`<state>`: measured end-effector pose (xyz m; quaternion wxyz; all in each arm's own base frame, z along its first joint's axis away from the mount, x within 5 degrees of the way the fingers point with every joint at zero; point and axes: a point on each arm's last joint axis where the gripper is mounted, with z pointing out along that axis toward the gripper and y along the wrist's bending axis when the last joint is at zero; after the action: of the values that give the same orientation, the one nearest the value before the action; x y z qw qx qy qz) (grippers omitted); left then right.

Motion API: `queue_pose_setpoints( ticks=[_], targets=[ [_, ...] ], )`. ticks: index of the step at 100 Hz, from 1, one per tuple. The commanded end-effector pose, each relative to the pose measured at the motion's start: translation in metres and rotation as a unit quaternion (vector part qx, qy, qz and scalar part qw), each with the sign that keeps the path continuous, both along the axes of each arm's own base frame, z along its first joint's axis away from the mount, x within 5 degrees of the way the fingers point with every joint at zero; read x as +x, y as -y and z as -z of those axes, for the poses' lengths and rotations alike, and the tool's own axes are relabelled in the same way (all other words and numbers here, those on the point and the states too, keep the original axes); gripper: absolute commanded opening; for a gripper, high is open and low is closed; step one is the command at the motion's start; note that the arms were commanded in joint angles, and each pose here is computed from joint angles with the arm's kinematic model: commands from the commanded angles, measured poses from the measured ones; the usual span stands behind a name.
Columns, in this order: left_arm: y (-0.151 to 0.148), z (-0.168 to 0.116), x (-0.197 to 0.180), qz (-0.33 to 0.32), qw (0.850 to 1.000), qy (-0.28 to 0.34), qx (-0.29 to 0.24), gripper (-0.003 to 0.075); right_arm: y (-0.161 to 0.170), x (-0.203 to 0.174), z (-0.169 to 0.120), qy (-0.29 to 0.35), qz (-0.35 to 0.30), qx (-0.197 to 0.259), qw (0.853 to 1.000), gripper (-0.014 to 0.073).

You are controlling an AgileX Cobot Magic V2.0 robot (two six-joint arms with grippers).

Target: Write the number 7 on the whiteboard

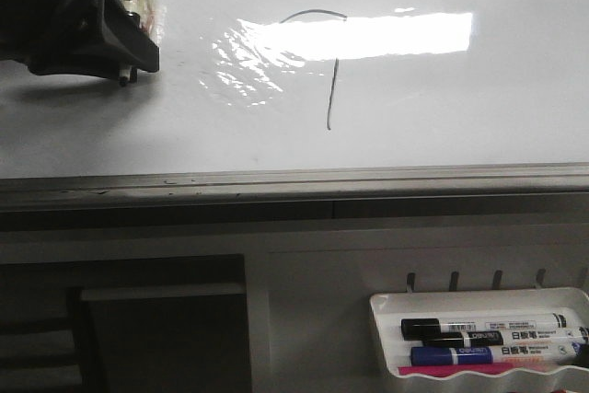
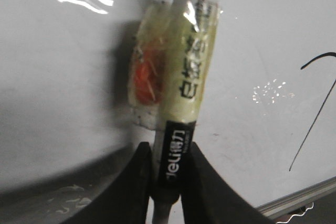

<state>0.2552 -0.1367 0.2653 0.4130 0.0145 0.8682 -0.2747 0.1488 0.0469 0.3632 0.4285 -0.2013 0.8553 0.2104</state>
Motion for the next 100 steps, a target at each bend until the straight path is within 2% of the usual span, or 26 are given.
queue_pose_setpoints(
  ticks=[1, 11, 20, 35, 62, 71, 79, 91, 100],
  targets=[
    [-0.003, -0.018, 0.003, -0.012, 0.999, 0.026, -0.015, 0.0147, -0.001, 0.0, -0.014, 0.032, 0.01, 0.024, 0.999, 0.0489],
    [-0.003, -0.018, 0.003, -0.011, 1.0, 0.024, -0.017, 0.0306, -0.001, 0.0, -0.014, 0.032, 0.01, 0.024, 0.999, 0.0489],
    [-0.003, -0.018, 0.003, -0.009, 1.0, 0.024, -0.018, 0.0413, -0.001, 0.0, -0.014, 0.032, 0.01, 0.024, 0.999, 0.0489],
    [-0.004, -0.022, 0.0, -0.004, 0.999, 0.037, -0.01, 0.0515, -0.001, 0.0, -0.014, 0.032, 0.01, 0.024, 0.999, 0.0489],
    [-0.014, -0.053, -0.021, 0.045, 0.99, 0.127, 0.052, 0.0515, -0.001, -0.001, -0.014, 0.031, 0.008, 0.029, 0.999, 0.0489],
    [-0.021, -0.069, -0.034, 0.055, 0.981, 0.173, 0.074, 0.0515, -0.003, 0.0, -0.017, 0.038, 0.012, 0.05, 0.998, 0.0488],
    [-0.027, -0.084, -0.046, 0.056, 0.973, 0.209, 0.08, 0.0515, -0.004, 0.002, -0.023, 0.053, 0.022, 0.089, 0.994, 0.0465],
    [-0.037, -0.105, -0.066, 0.051, 0.963, 0.254, 0.069, 0.0503, -0.005, 0.007, -0.035, 0.089, 0.046, 0.151, 0.983, 0.0335],
    [-0.043, -0.116, -0.08, 0.051, 0.955, 0.284, 0.073, 0.0424, -0.004, 0.009, -0.042, 0.127, 0.053, 0.166, 0.976, 0.0144]
  ],
)
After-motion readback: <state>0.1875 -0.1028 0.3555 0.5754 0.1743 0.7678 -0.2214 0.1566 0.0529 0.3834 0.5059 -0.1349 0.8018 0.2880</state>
